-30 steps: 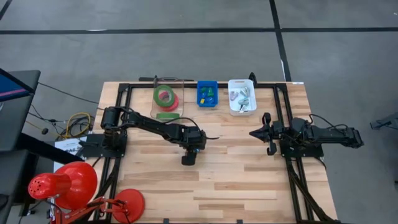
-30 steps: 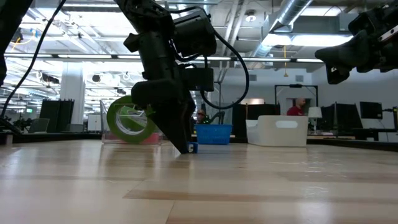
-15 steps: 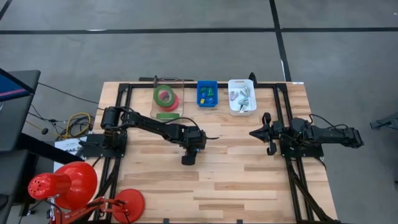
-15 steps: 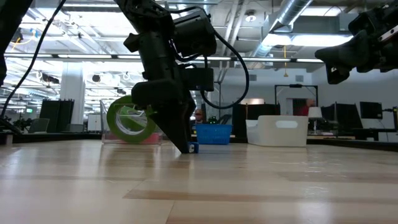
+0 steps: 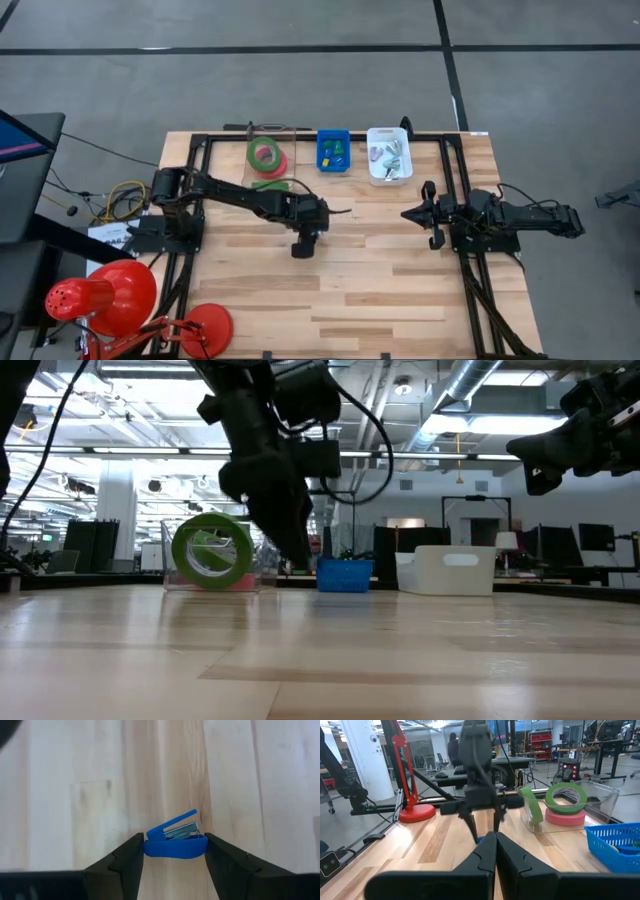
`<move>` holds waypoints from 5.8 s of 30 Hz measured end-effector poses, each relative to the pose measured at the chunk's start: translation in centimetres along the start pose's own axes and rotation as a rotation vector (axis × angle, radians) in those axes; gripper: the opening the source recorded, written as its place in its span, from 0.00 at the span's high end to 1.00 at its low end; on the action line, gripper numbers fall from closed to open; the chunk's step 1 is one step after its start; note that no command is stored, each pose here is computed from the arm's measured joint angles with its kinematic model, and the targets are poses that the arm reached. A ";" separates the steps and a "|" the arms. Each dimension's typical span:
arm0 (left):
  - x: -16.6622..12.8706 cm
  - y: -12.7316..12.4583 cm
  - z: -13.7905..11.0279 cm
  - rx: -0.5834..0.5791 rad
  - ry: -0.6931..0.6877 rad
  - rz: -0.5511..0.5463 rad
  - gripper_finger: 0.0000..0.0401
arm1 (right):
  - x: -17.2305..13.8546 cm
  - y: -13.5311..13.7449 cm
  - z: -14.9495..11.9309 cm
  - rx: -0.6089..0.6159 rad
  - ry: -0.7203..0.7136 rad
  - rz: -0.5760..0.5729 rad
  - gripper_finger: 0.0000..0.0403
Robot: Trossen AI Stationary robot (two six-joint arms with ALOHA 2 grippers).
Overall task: Pick and place Stapler, Stapler remover, tape
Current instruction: Put the blue stapler into the blue bin, then return to Home Position
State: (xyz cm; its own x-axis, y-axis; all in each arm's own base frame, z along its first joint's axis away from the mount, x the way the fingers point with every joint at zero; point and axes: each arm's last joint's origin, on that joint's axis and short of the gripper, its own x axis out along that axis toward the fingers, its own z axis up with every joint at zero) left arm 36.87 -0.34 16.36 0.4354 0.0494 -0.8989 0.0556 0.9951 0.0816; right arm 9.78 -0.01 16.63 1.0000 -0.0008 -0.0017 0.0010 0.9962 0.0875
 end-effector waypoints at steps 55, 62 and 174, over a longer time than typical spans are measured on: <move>-10.5 19.2 -1.6 -0.295 -0.498 0.412 0.55 | 0.0 0.0 0.0 0.000 0.000 0.000 1.00; -11.0 19.7 -0.6 -0.280 -0.625 0.459 0.55 | 0.0 0.0 0.0 0.000 0.000 0.000 1.00; -7.8 0.4 -19.5 0.064 -0.840 -0.026 0.99 | 0.0 0.0 0.0 0.000 -0.001 0.000 1.00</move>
State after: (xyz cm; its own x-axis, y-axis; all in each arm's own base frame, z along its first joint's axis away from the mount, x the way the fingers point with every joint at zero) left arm 15.93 1.33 15.03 0.9558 -0.0783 -0.2834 0.1142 0.9871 0.1123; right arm 9.78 -0.01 16.65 1.0000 -0.0011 -0.0012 0.0012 0.9962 0.0876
